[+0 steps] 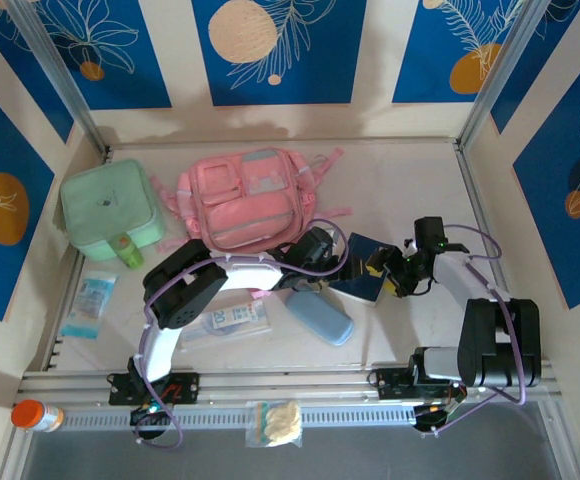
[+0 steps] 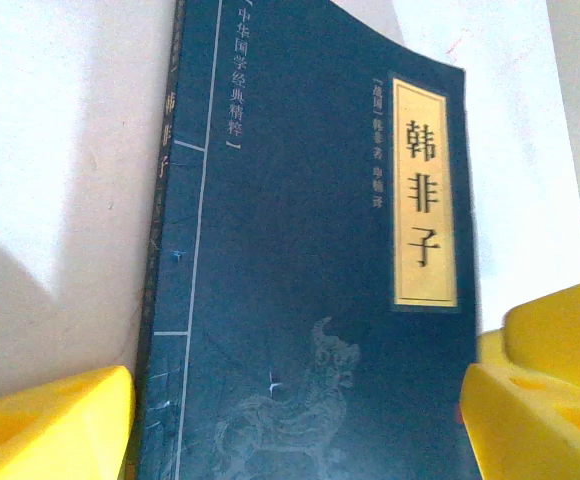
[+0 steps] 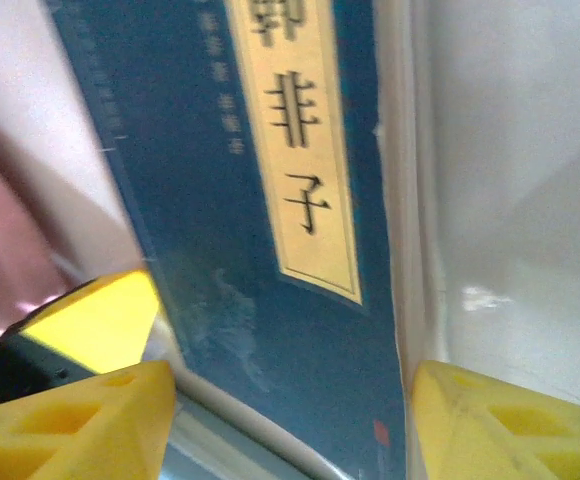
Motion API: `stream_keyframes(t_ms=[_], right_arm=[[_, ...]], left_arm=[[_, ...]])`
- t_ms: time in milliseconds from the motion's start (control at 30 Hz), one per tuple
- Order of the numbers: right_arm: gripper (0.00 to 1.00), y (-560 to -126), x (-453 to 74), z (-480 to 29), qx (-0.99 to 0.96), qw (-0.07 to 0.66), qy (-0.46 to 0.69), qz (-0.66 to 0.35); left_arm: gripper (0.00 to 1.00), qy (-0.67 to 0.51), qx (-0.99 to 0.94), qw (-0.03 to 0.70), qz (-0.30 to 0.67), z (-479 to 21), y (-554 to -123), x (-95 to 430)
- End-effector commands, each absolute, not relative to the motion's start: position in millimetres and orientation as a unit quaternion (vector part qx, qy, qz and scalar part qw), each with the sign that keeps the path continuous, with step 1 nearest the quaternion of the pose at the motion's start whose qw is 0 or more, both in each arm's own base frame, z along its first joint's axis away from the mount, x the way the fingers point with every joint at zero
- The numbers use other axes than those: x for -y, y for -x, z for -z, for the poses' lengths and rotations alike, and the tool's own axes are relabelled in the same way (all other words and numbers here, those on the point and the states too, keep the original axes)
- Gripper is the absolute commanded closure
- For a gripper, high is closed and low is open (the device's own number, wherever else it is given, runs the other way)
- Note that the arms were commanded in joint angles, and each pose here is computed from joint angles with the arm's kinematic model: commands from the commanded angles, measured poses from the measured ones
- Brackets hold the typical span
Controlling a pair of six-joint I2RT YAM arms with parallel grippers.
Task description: Pack the student bag
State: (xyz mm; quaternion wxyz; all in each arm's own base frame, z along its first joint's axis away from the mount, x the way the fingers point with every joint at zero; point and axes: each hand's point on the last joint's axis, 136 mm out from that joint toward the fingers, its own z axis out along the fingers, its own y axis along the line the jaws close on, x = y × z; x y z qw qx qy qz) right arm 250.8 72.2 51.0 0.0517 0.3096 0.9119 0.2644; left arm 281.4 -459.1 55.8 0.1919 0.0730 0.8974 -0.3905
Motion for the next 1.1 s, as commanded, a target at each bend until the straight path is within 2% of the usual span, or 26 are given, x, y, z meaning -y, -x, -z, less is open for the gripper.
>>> stream_keyframes(t_ms=[0,200,567,800,967,1067], right_arm=[[0.31,-237,-64,-37,-0.919,0.024,-0.322,-0.227],[0.28,-247,-86,-33,-0.902,0.007,-0.316,-0.293],[0.37,-253,-88,-61,-0.905,0.043,-0.293,-0.305],[0.49,-251,-89,-70,-0.906,0.058,-0.282,-0.310],[0.62,-250,-89,-69,-0.904,0.059,-0.281,-0.316],[0.73,-250,-88,-70,-0.903,0.057,-0.286,-0.317]], left_arm=[[0.15,-0.079,-0.900,0.179,0.390,-53,-275,457],[0.14,-0.079,-0.898,0.176,0.397,-55,-275,460],[0.11,-0.081,-0.899,0.176,0.393,-54,-276,460],[0.10,-0.082,-0.896,0.178,0.399,-56,-277,463],[0.10,-0.082,-0.895,0.177,0.400,-56,-277,463],[0.10,-0.084,-0.894,0.180,0.402,-60,-277,464]])
